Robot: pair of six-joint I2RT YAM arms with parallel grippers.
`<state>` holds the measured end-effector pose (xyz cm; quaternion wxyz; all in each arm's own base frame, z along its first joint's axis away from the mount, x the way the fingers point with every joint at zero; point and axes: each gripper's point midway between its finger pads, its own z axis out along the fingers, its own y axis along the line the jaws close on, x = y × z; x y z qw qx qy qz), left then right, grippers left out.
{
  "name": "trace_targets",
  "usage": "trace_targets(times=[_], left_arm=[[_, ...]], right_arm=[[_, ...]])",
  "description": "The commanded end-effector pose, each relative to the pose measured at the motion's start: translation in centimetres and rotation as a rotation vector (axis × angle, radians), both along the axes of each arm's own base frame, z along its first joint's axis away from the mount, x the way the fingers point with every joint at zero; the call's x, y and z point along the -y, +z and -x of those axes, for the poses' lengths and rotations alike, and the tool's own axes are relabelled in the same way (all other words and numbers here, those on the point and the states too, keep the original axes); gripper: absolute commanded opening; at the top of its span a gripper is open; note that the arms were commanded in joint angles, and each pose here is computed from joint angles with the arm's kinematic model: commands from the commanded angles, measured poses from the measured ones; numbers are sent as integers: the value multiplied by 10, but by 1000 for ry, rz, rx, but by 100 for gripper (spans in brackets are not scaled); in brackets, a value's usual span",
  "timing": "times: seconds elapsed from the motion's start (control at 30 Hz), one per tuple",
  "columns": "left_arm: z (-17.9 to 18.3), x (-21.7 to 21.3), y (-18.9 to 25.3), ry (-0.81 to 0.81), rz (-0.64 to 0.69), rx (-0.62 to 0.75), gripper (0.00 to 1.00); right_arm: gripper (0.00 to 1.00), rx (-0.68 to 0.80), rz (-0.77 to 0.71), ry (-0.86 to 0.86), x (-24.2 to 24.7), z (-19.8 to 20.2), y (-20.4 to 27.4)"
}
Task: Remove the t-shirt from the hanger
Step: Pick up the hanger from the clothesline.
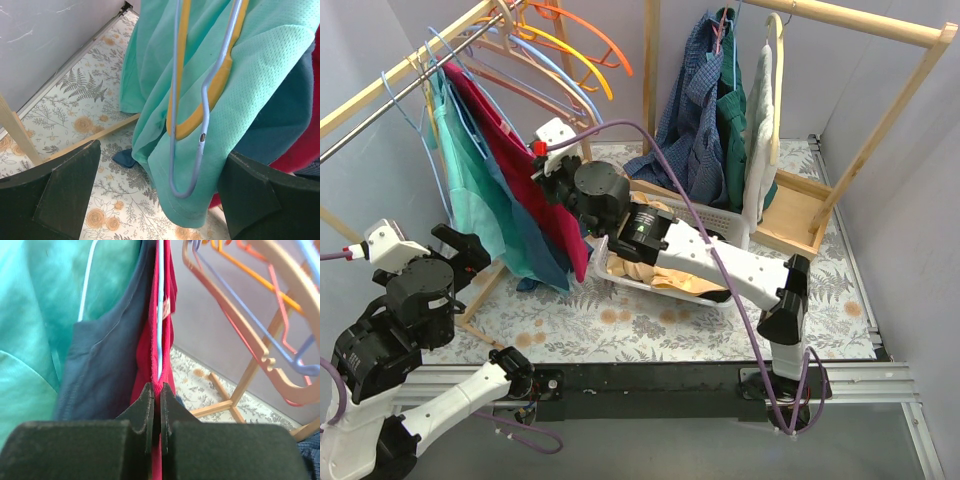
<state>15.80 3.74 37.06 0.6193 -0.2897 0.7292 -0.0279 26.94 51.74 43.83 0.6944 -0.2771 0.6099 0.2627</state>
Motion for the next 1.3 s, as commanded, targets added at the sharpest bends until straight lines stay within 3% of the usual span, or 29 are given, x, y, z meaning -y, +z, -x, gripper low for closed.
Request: trace_targets(times=[0.0,0.23,0.33,0.7,1.0,1.27], left_arm=[[2,-4,1,11,-7,6,89],[1,-3,2,5,-10,6,90],[1,0,6,-27,-29,10,95],[2,39,24,-323,-87,14,98],[27,55,54,-537,-85,118,98],[40,74,72,-695,-113,138,98]], right_arm=[[1,107,-253,-30,48,15,97],[1,137,-257,-25,56,19,109],[1,152,-278,-23,62,21,116],[1,224,-326,-50,98,30,157],[1,238,-342,-11,141,52,175],[1,185,-228,35,178,72,152]])
